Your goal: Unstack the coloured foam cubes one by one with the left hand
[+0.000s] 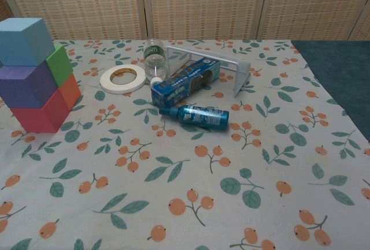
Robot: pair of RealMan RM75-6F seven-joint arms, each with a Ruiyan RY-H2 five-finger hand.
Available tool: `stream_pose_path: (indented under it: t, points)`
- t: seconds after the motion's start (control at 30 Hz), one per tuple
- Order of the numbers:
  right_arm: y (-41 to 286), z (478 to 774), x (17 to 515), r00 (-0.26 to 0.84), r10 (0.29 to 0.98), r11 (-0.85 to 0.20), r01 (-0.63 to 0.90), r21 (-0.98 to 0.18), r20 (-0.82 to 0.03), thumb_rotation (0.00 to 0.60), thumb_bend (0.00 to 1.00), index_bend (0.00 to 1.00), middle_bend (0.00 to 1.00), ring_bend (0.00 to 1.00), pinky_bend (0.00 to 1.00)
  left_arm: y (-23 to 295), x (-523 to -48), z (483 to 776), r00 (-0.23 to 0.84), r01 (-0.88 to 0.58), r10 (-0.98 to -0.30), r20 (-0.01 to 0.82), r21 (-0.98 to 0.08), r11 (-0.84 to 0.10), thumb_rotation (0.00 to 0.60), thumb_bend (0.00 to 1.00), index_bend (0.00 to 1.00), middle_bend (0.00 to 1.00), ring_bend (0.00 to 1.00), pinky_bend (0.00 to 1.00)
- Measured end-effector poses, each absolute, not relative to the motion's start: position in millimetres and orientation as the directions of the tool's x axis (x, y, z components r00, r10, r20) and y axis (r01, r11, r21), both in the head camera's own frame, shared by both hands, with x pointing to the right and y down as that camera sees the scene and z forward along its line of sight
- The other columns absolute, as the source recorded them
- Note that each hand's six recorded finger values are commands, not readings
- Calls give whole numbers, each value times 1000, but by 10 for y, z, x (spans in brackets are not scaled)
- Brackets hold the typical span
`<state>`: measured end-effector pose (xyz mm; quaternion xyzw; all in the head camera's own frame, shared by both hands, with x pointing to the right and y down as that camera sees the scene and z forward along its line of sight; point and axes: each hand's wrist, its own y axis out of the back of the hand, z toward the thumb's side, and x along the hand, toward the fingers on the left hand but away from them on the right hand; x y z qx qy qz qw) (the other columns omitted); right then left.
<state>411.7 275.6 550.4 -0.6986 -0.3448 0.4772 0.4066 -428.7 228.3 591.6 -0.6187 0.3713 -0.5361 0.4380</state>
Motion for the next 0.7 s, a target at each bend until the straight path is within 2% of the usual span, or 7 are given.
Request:
stream_pose_path:
  t: [0.2,0.47,0.6,0.7]
  points:
    - [2764,5521,4108,309,866,-438,91,-894,-393,600,170,0,0,0,0,2173,-4225,5900,166,-39,-942,293,-952,-303,600,401,0,0,0,87]
    - [2754,5530,4085,317,863,-442,92,-892,-394,600,170,0,0,0,0,1574,-3908,5716,219,-163,-959,177,-963,-215,600,409,0,0,0,68]
    - [2756,5533,4067,323,861,-443,93,-892,-394,600,170,0,0,0,0,1332,-3759,5743,239,-129,-950,201,-963,-236,600,399,0,0,0,47]
    - [2748,5540,4070,322,858,-448,93,-889,-399,600,171,0,0,0,0,1170,-3657,5820,251,-117,-934,254,-950,-289,600,397,0,0,0,39]
